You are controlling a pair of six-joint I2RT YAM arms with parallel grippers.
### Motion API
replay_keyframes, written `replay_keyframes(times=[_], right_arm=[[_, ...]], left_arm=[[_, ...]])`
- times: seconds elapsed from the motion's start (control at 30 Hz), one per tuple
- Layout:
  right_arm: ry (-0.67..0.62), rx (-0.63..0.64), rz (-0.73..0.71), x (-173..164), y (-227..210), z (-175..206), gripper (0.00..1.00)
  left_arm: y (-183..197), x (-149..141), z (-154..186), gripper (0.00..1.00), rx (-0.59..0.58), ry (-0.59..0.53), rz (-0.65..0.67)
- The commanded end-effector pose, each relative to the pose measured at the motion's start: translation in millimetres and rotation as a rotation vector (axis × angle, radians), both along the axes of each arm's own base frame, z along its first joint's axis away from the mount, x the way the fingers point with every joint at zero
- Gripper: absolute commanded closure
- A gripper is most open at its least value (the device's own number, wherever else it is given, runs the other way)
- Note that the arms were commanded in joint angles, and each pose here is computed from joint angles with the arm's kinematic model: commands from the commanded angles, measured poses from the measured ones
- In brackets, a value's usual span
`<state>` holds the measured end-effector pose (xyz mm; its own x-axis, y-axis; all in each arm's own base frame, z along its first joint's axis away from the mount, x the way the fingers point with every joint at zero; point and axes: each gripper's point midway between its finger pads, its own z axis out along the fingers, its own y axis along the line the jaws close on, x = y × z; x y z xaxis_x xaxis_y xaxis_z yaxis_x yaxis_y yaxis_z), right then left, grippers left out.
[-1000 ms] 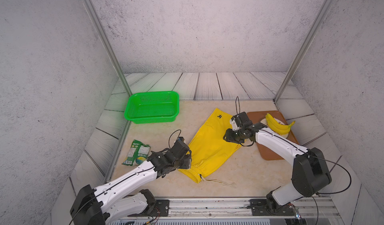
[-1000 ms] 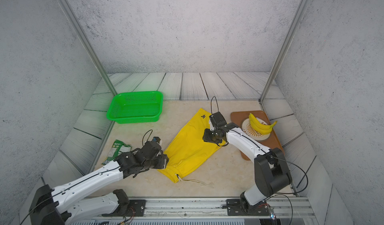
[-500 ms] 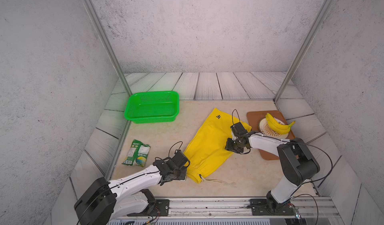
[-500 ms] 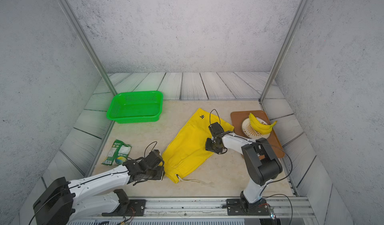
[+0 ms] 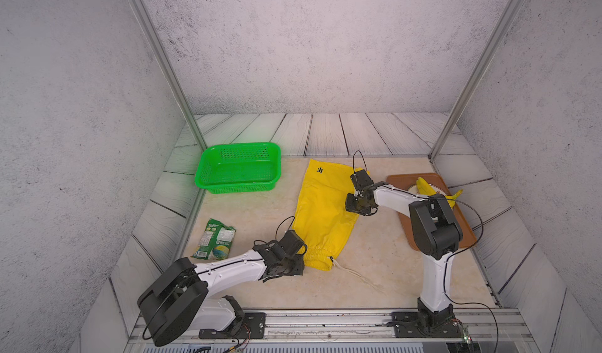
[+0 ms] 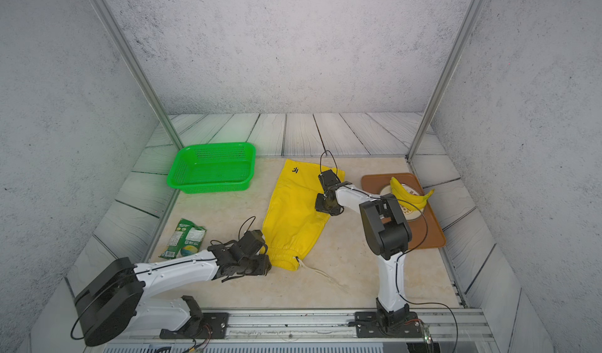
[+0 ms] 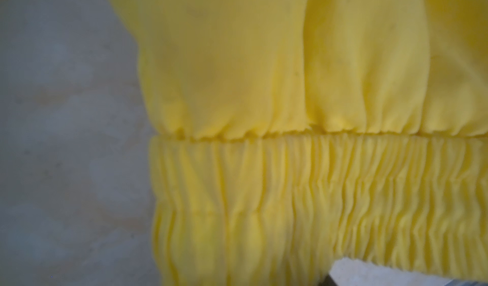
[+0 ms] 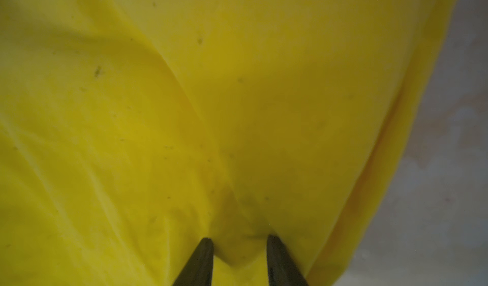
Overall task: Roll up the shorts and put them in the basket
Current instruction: Adjust the shorts at the center of the board, then roll the shorts at the center of the board.
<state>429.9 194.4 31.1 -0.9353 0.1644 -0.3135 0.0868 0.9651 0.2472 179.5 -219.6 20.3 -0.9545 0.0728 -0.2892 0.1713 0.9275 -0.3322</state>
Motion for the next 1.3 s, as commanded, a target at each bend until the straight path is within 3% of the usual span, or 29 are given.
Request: replay_keyframes(times=[0.0,0.2,0.43,0.67,0.97,1.27], right_arm=[[0.002,-0.069,0.022,-0.2,-12.9,22.0,0.61],[-0.052,0.041,0.094,-41.5,3.2,66.6,0.61],[-0.056,0.127,0.244,-117.9,41.6,72.2,0.61],[-0.054,0.181,0.339,-173.3,85.3,63.3,0.63],[-0.047,0.176,0.373,-191.7,112.0,43.8,0.70],[0.026,-0.019,0.258,-205.1,59.8,-11.1,0.78]], left_arm=[[-15.6,5.5,1.8,0.56,-0.008,0.005,-0.038],[-10.9,5.1,18.1,0.58,-0.017,-0.033,-0.028],[25.5,-15.2,42.9,0.43,-0.061,-0.111,0.022],[46.7,-5.3,72.5,0.28,-0.130,-0.263,0.121],[40.5,11.1,84.0,0.25,-0.149,-0.285,0.145],[25.3,29.8,78.8,0.20,-0.183,-0.247,0.145]])
